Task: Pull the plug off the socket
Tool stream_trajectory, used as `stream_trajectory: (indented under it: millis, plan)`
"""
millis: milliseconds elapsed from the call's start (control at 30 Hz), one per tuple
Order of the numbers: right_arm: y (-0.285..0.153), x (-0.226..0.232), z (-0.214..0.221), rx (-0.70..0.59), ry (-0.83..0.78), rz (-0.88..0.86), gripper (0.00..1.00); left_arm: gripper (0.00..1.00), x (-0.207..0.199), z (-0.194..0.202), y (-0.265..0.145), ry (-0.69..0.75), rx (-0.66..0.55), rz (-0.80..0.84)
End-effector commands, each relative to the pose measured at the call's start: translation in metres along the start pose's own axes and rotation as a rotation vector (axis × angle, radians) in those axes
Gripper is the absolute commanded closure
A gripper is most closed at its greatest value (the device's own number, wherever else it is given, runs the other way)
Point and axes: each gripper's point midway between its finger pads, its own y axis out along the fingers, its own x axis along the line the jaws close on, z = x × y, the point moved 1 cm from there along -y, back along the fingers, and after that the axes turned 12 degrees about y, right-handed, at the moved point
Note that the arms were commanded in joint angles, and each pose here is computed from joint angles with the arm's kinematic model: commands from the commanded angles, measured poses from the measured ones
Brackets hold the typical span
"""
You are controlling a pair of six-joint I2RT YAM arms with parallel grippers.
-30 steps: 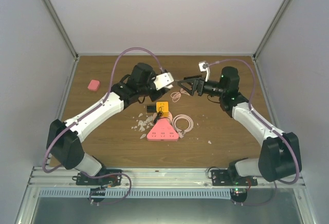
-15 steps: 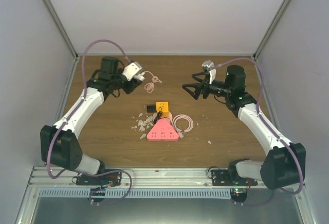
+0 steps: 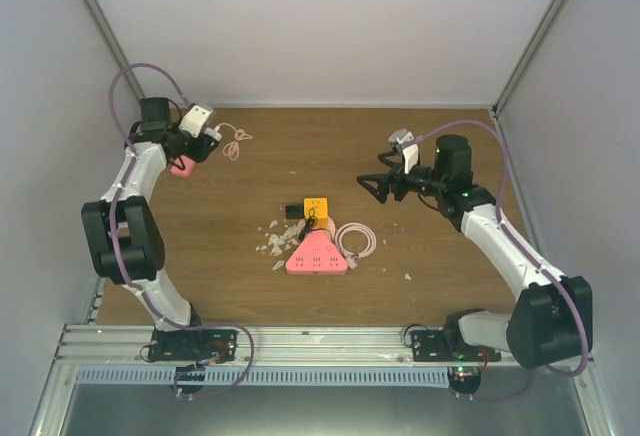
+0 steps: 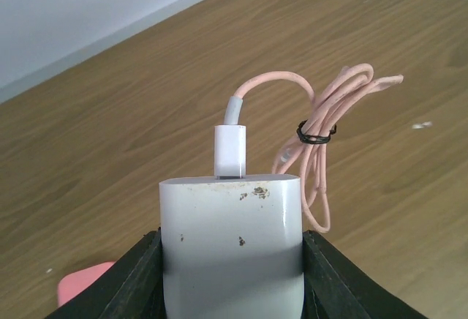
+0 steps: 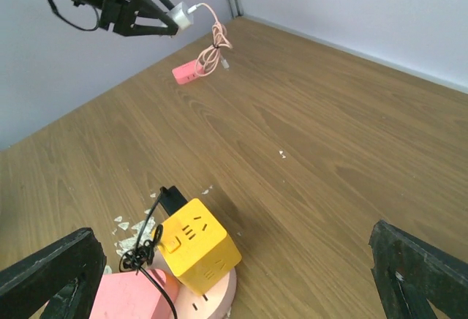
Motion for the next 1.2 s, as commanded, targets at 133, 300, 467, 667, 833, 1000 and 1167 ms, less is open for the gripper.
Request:
stream_trajectory:
  millis: [133,300,467,667,833,1000,1167]
  plan:
    - [0.005,-0.012,0.014,0.024,-0.022,0.010,0.00,0.82,0.062,0.034,0.035,-0.123,0.024,-0.009]
    - [0.007,-0.012,0.018,0.035,-0.029,0.000,0.00,0.81,0.085,0.057,0.065,-0.164,0.061,-0.005]
    - [0.009,-0.011,0.025,0.053,-0.030,-0.022,0.00,0.80,0.096,0.071,0.092,-0.183,0.098,0.005]
    - [0.012,-0.008,0.033,0.079,-0.039,-0.067,0.00,0.79,0.101,0.094,0.120,-0.201,0.150,0.002]
    - [0.015,-0.006,0.039,0.099,-0.041,-0.097,0.00,0.77,0.099,0.106,0.134,-0.207,0.181,0.006]
    - [0.016,-0.007,0.042,0.108,-0.039,-0.110,0.00,0.72,0.092,0.112,0.141,-0.204,0.211,0.018]
    - [0.016,-0.004,0.046,0.118,-0.051,-0.132,0.00,0.45,0.086,0.108,0.133,-0.208,0.209,0.035]
